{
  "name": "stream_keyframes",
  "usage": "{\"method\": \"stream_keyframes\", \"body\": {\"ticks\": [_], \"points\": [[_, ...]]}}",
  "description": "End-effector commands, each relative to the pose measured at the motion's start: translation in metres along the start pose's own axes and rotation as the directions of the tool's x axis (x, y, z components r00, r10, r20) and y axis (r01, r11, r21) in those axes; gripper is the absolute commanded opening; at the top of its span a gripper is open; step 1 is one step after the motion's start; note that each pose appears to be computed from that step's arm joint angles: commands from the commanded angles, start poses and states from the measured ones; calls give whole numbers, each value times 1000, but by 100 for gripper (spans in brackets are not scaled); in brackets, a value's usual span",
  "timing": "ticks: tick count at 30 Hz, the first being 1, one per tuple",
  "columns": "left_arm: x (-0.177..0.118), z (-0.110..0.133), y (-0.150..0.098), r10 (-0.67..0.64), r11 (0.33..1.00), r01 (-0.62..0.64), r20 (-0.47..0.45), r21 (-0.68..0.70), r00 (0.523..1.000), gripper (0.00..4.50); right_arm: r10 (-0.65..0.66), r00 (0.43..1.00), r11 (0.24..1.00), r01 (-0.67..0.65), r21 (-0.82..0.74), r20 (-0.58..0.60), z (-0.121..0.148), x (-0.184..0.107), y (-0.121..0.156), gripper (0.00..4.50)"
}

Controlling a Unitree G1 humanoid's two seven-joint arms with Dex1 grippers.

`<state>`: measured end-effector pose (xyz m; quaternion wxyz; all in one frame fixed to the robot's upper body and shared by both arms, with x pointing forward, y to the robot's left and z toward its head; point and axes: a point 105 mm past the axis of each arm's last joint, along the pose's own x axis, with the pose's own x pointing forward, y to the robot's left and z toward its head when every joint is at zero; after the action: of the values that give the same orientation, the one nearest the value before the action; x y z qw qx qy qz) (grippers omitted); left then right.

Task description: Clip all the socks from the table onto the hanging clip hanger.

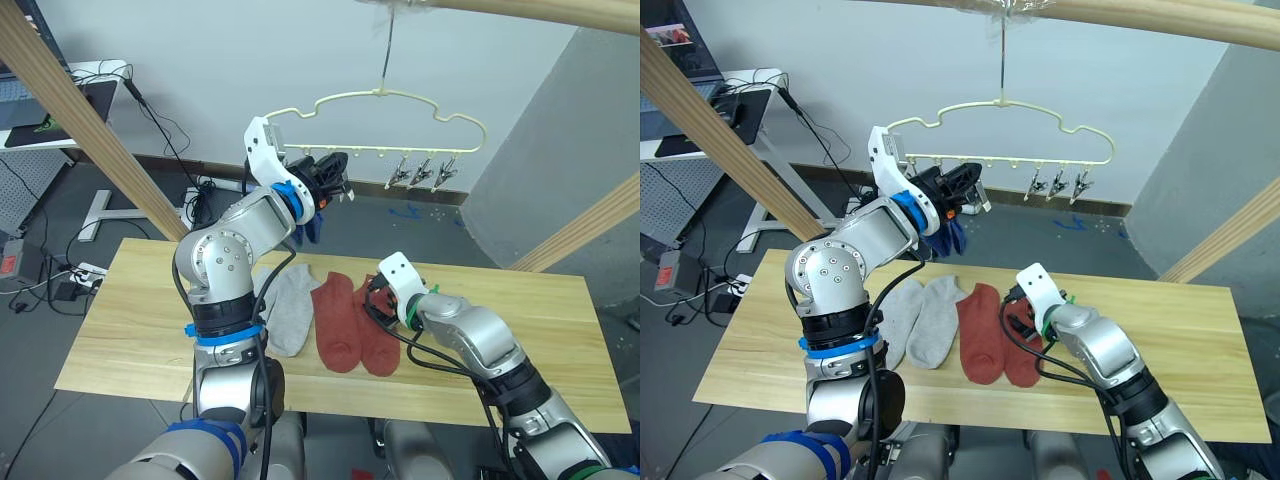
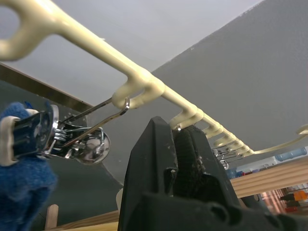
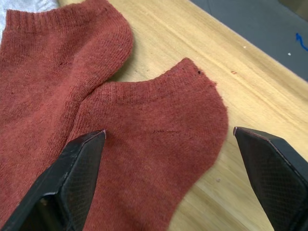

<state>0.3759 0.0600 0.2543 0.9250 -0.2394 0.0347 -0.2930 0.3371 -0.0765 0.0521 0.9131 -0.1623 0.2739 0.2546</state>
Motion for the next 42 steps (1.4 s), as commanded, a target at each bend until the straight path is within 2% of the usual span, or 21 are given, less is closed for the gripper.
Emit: {"method": "stream_keyframes", "body": {"ticks": [1,15,18,19,29,34,39,42], "points": [[-3,19,-25,-80,996,77,68,51,994,2,-21,999,1000,21,1,37,9,4,-3,449],[-3,20,-23,-71,996,67,68,56,995,2,-28,999,1000,28,8,20,4,9,0,449],[-3,19,-23,-70,996,66,67,56,995,2,-43,999,999,43,12,26,4,8,-2,394],[-3,19,-23,-69,996,65,67,56,995,2,-44,999,999,43,14,27,4,8,-3,363],[-4,19,-22,-64,996,60,68,59,996,2,-42,999,999,42,19,20,3,9,-3,5],[-4,19,-22,-63,997,59,69,58,996,2,-23,1000,999,23,26,15,3,8,-1,5],[-4,18,-21,-60,997,56,70,57,996,2,-2,999,998,-1,60,44,15,3,0,5],[-3,18,-21,-59,997,54,71,58,996,2,0,998,998,-3,56,58,22,0,0,102]]}}
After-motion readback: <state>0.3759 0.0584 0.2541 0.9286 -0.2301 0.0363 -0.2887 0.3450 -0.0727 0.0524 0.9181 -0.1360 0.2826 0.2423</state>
